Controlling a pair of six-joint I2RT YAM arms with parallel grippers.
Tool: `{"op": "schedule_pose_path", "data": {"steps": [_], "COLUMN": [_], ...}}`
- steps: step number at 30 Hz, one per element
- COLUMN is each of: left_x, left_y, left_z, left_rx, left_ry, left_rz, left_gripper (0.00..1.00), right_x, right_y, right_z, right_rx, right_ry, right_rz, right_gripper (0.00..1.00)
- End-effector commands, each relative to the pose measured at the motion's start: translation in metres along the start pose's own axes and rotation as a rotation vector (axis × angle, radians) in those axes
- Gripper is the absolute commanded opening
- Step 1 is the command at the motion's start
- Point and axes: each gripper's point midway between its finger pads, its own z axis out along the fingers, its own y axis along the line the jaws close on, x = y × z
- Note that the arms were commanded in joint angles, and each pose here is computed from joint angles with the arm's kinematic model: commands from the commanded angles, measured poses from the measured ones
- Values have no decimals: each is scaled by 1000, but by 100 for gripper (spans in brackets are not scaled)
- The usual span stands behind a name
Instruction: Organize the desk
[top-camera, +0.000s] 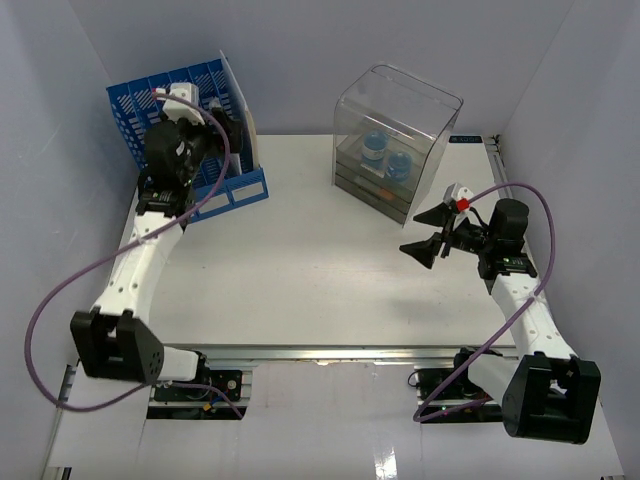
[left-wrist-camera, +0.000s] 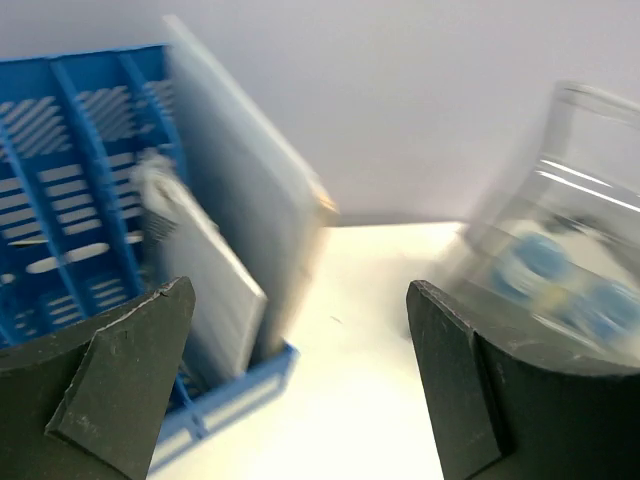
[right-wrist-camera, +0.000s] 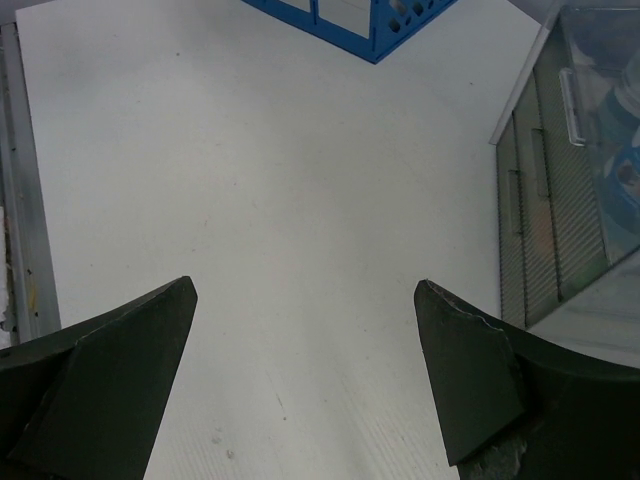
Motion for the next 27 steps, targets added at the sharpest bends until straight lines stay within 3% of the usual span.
{"op": "schedule_pose_path", "data": {"steps": [1, 4, 9, 17, 27], "left_x": [4, 46, 114, 134, 128], "left_y": [-63, -91, -99, -99, -91], "left_z": [-71, -122, -178, -215, -218], "left_rx": [326, 506, 594, 611, 550], "left_ry": [22, 77, 164, 174, 140], "left_rz": [-78, -138, -174, -113, -89], "left_gripper": [98, 98, 98, 98, 98], "right_x": [-5, -3, 21, 36, 57], "right_y": [-22, -41, -57, -78, -98], "right_z": [-15, -30, -47, -84, -125], "right_rx": [109, 214, 347, 651, 1000], "right_ry": [-2, -5, 113, 224, 218], "right_rz": [-13, 63, 117, 113, 255], "right_gripper": [92, 90, 90, 90, 90]}}
